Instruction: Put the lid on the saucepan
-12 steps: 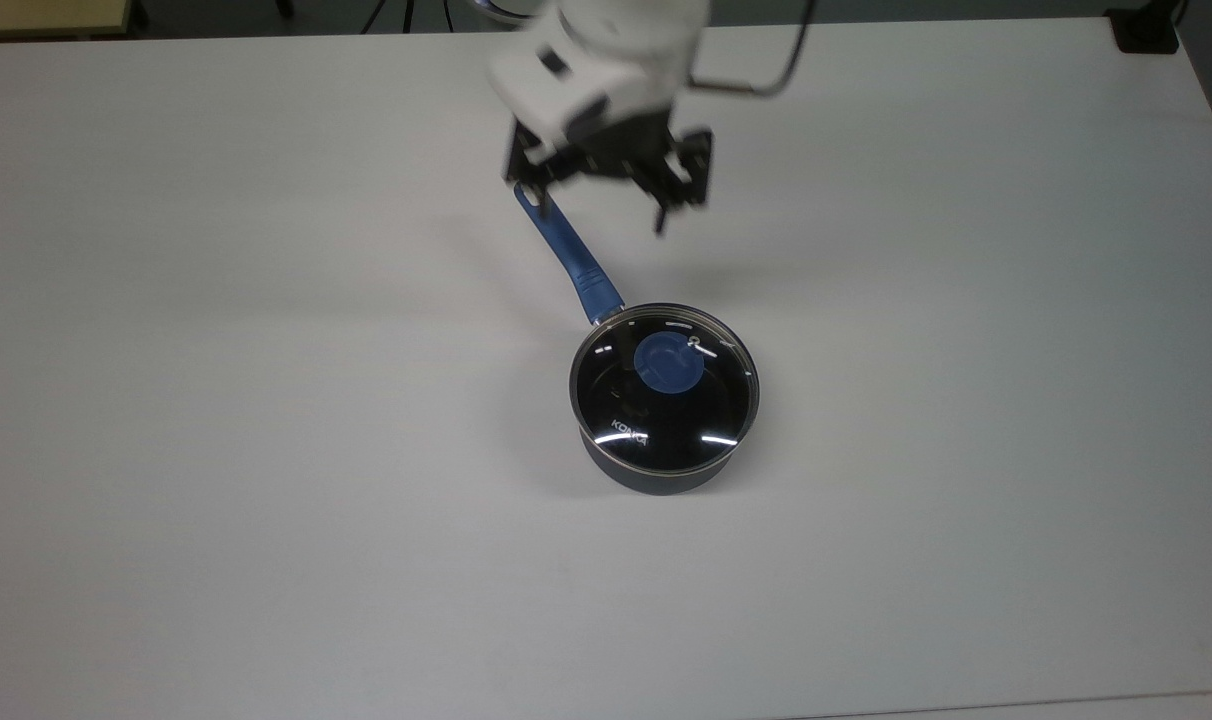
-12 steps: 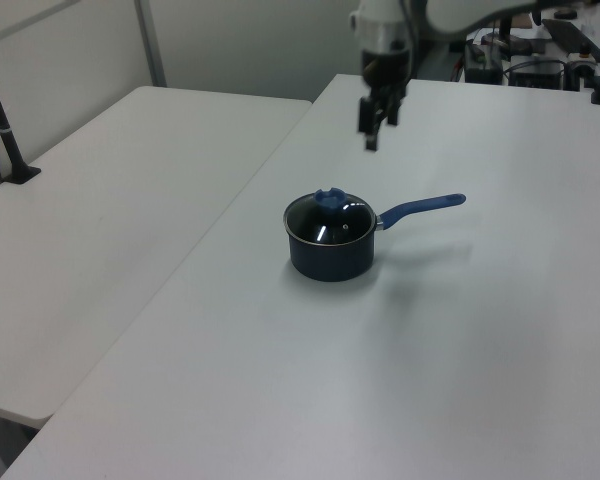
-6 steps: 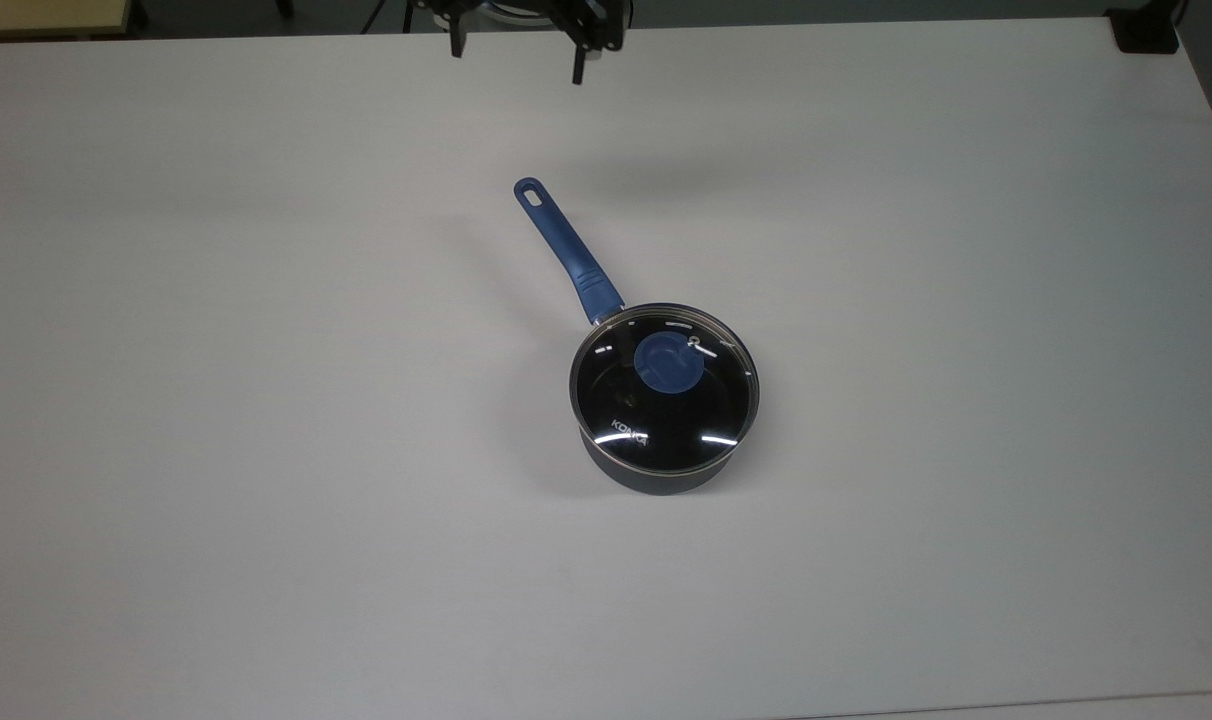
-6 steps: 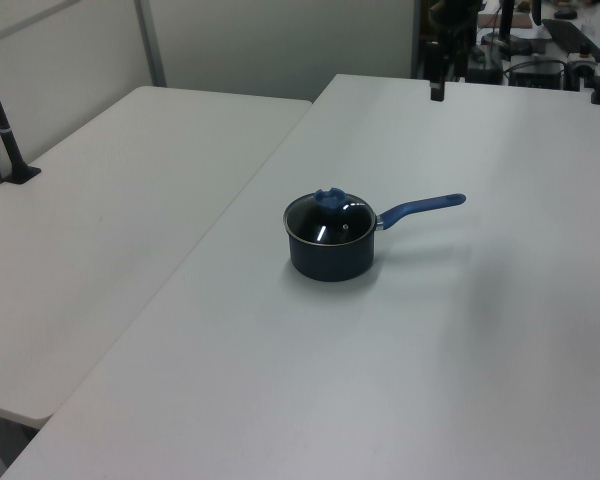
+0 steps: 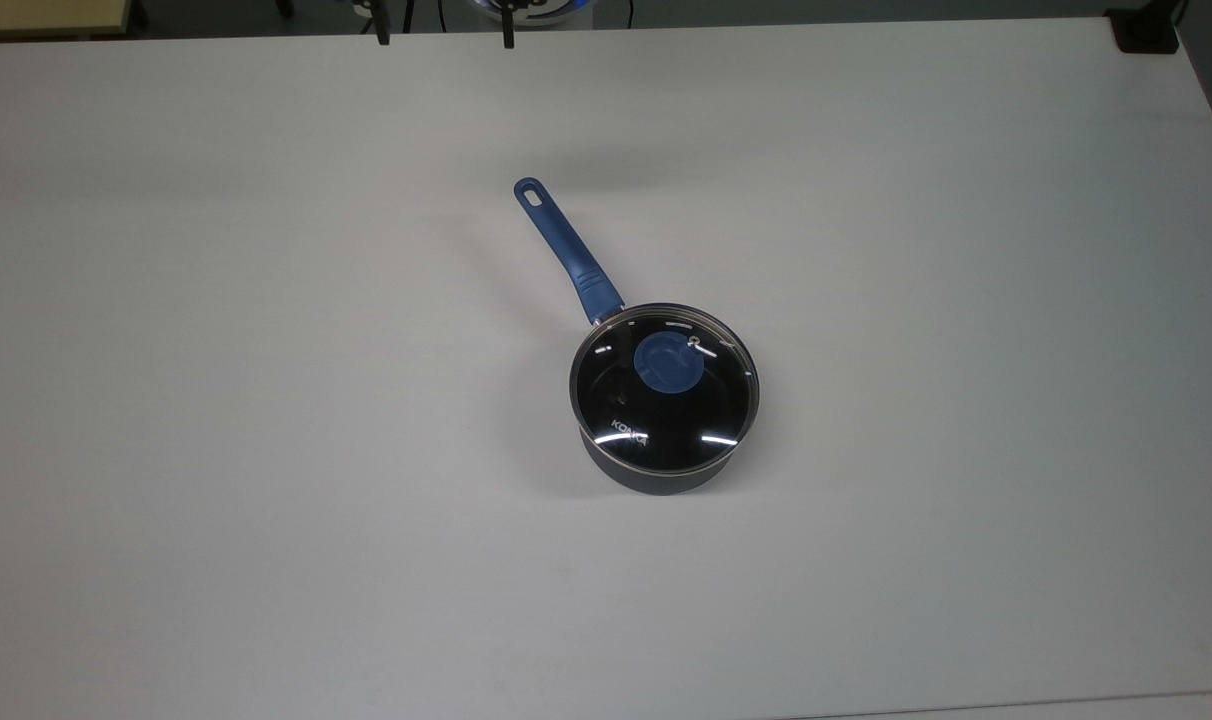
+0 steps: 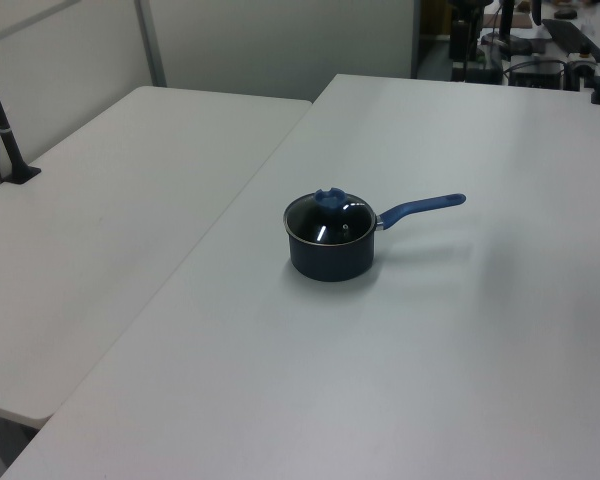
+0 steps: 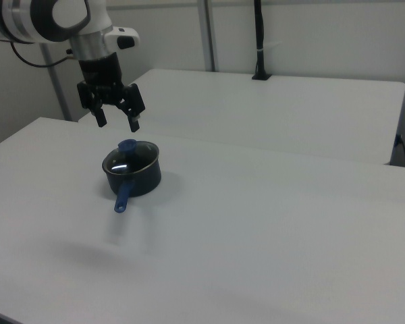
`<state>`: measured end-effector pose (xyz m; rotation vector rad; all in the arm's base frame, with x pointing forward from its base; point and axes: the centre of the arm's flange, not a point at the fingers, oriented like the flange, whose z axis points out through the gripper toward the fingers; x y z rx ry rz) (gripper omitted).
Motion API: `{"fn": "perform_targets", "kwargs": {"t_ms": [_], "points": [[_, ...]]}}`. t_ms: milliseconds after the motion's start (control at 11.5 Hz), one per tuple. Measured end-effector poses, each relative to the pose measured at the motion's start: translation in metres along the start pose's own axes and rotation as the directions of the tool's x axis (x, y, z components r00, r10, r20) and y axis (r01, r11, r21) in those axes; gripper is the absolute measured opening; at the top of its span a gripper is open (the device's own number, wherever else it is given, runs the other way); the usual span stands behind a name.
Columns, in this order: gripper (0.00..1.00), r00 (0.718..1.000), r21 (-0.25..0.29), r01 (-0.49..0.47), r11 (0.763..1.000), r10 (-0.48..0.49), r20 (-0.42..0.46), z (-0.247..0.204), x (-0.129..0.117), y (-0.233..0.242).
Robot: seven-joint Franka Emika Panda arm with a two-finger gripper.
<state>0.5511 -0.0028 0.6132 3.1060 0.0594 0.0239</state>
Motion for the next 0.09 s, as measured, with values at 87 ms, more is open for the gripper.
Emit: {"fn": "perform_targets", "kwargs": {"t_ms": [87], "points": [[1.0,1.0,-0.001,0.0,1.0,0.0,-0.014,-0.0015,0.001,0.0006]]}}
